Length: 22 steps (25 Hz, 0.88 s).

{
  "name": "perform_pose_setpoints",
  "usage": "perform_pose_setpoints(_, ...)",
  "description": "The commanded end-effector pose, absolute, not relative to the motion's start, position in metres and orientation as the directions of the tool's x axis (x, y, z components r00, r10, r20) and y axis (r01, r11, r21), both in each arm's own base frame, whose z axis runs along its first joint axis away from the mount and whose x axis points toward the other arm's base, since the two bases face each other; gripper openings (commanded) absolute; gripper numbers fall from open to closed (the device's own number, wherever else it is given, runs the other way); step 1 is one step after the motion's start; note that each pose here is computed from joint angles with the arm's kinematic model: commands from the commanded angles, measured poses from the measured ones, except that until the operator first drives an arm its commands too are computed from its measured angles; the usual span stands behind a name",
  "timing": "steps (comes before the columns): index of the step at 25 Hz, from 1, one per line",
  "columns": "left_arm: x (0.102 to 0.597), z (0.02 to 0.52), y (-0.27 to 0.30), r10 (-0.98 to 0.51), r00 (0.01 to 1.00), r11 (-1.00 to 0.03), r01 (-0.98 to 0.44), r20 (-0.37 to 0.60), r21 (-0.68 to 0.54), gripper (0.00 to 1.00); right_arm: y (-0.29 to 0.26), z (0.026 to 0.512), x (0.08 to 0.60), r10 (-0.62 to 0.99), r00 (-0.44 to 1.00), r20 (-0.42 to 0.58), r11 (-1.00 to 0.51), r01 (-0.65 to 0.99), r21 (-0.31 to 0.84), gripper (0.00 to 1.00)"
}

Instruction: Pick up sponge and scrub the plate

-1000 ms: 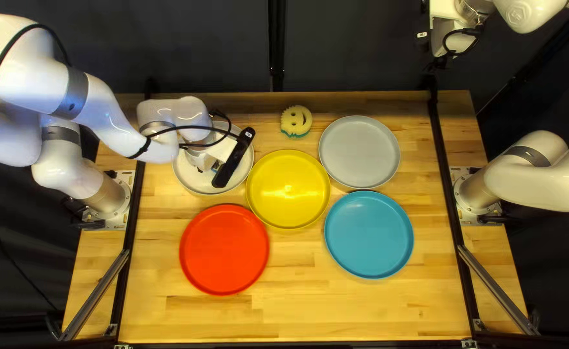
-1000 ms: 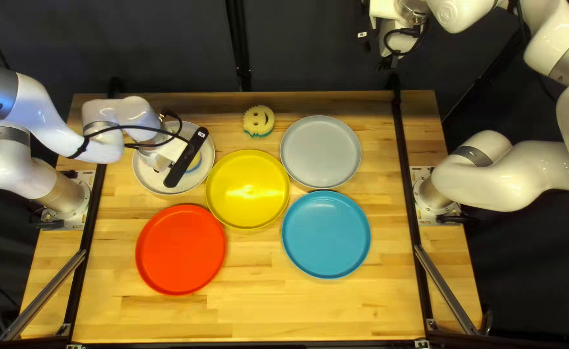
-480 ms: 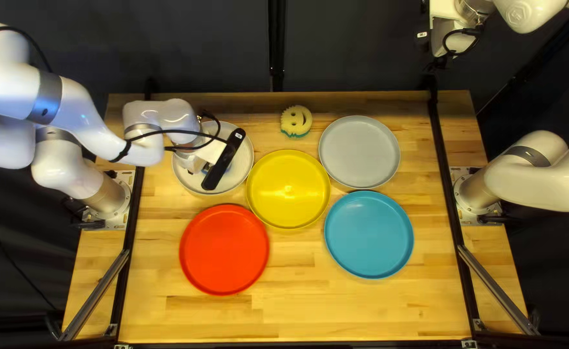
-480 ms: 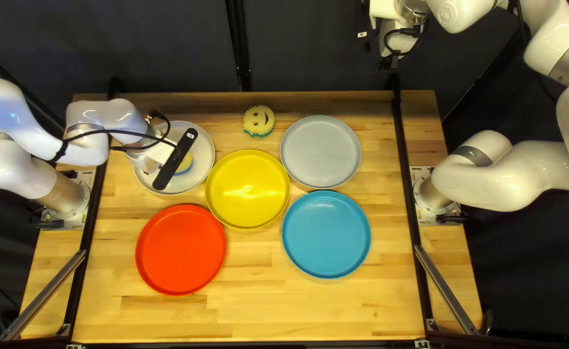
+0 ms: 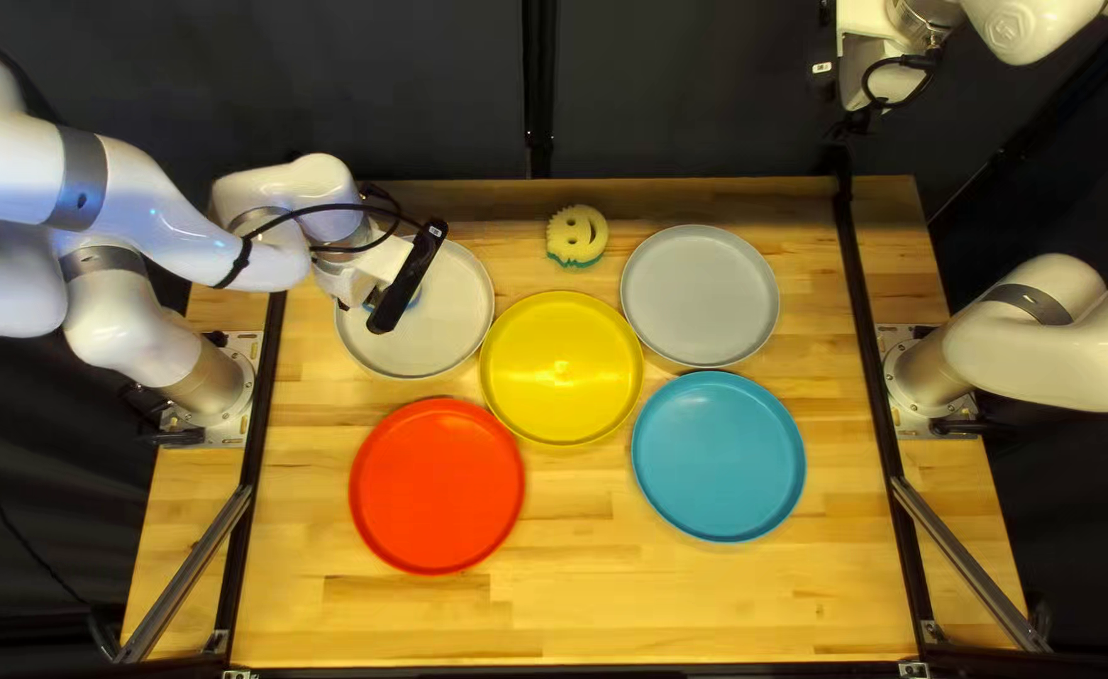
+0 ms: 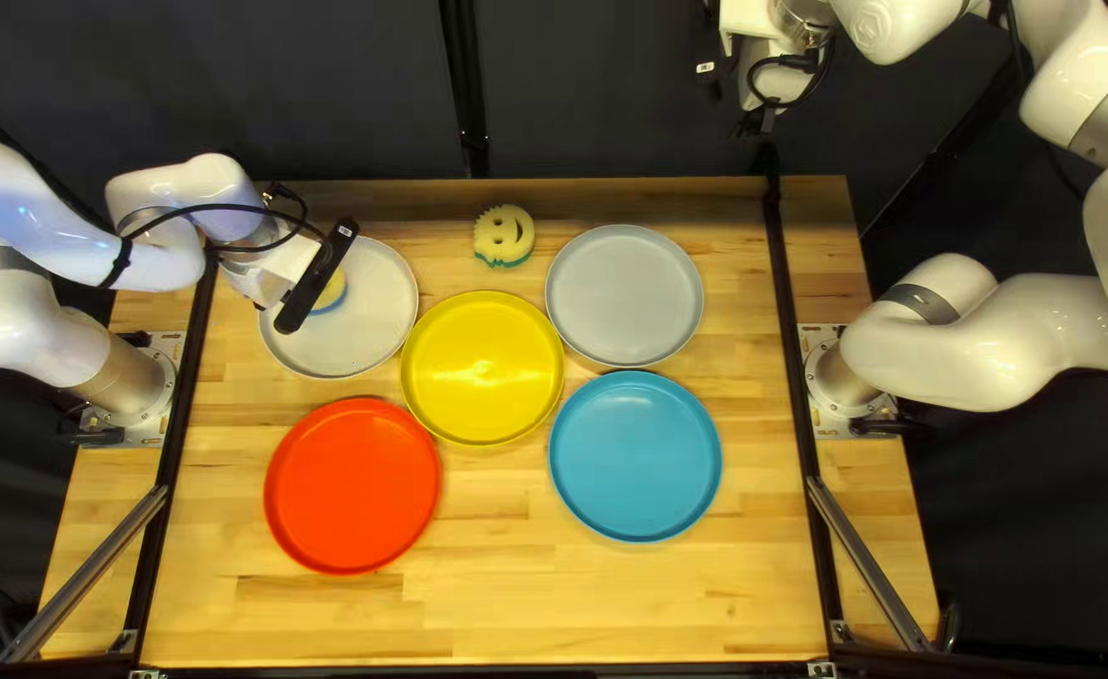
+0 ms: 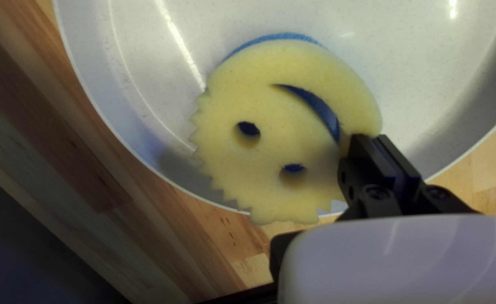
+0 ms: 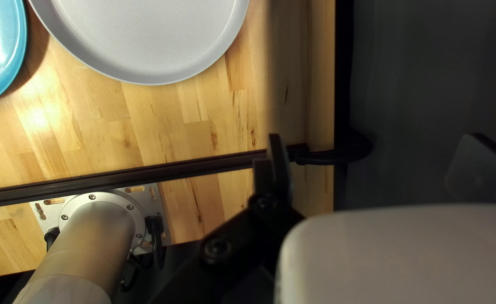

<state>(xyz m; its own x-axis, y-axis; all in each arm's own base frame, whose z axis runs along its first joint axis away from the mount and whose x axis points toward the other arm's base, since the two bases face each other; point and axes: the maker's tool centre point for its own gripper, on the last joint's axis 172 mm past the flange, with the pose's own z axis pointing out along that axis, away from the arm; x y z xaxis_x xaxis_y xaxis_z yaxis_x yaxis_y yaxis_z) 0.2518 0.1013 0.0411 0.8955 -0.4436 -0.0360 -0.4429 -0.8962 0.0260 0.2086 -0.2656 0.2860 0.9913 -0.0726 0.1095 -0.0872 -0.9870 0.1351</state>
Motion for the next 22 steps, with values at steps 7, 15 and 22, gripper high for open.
perform_pose_setpoints(7, 0.272, 0.055, 0.049, -0.471, 0.882, -0.882, -0.471, -0.028, -0.007, 0.00, -0.266, 0.286, 0.209, -0.073, 0.991, 0.110, -0.987, -0.087, 0.135, 1.00)
perform_pose_setpoints(15, 0.252, 0.048, 0.053, -0.463, 0.885, -0.886, -0.464, -0.036, 0.000, 0.00, -0.266, 0.286, 0.209, -0.073, 0.991, 0.110, -0.987, -0.087, 0.135, 1.00)
perform_pose_setpoints(22, 0.227, 0.047, 0.089, -0.438, 0.898, -0.899, -0.438, -0.050, 0.009, 0.00, -0.266, 0.286, 0.209, -0.073, 0.991, 0.110, -0.987, -0.087, 0.135, 1.00)
